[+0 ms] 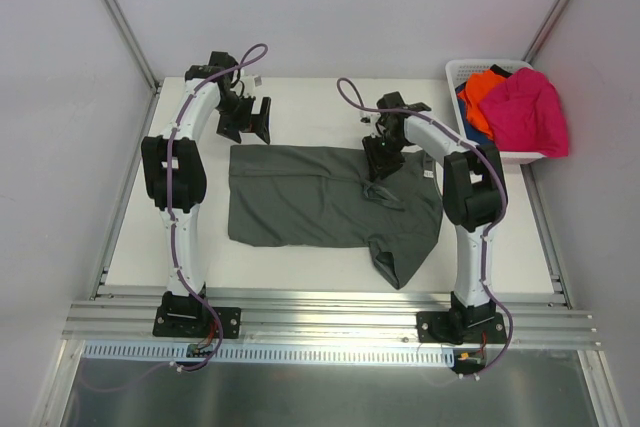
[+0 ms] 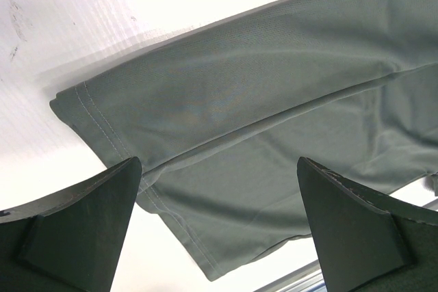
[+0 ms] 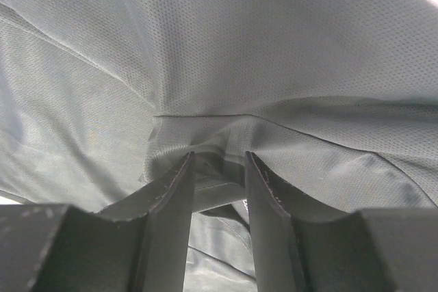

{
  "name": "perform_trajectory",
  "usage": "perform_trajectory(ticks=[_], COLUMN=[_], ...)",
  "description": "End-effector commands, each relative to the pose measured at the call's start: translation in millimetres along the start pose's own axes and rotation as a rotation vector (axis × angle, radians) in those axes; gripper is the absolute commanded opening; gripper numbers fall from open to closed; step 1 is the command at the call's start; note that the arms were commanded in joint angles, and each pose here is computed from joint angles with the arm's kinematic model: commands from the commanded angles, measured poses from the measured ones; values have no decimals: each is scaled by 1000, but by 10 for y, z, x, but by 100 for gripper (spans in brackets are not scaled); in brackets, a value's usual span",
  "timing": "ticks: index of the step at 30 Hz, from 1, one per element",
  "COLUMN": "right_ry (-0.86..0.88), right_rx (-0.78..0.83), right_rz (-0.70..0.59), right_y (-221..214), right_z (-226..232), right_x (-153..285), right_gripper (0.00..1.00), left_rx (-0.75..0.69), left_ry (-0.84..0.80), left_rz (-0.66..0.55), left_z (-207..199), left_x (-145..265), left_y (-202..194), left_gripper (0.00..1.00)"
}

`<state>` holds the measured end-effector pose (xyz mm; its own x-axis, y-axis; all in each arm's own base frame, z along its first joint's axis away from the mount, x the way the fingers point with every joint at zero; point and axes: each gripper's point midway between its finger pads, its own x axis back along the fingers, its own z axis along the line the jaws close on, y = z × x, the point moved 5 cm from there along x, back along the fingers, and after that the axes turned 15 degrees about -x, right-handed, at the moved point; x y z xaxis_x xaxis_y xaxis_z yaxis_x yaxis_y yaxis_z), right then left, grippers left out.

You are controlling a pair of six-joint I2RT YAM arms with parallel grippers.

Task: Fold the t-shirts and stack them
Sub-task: Fold the tshirt

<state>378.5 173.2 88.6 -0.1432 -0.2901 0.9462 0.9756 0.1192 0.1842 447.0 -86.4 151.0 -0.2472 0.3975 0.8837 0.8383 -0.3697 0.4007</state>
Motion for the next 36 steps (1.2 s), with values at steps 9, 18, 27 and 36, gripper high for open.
perform_trajectory(ticks=[9,18,27,36], right_ry=[72,82,-18,-71], right_rx=[61,144,73,-35], right_rz=[-5,-26,-83,-138], right_y=[-206,-275,-219,80], right_z=[653,964,276,-372], right_x=[206,254,462,571], right_gripper=[40,41,41,40], left_rx=[-29,-23,-18,-36], left_ry=[0,-1,-6,1], left_rz=[-72,-80,-73,-26], left_z=[-93,-74,-79,-8], left_x=[211,239,238,84], left_y=[186,186,157,66], left_gripper=[99,99,99,99])
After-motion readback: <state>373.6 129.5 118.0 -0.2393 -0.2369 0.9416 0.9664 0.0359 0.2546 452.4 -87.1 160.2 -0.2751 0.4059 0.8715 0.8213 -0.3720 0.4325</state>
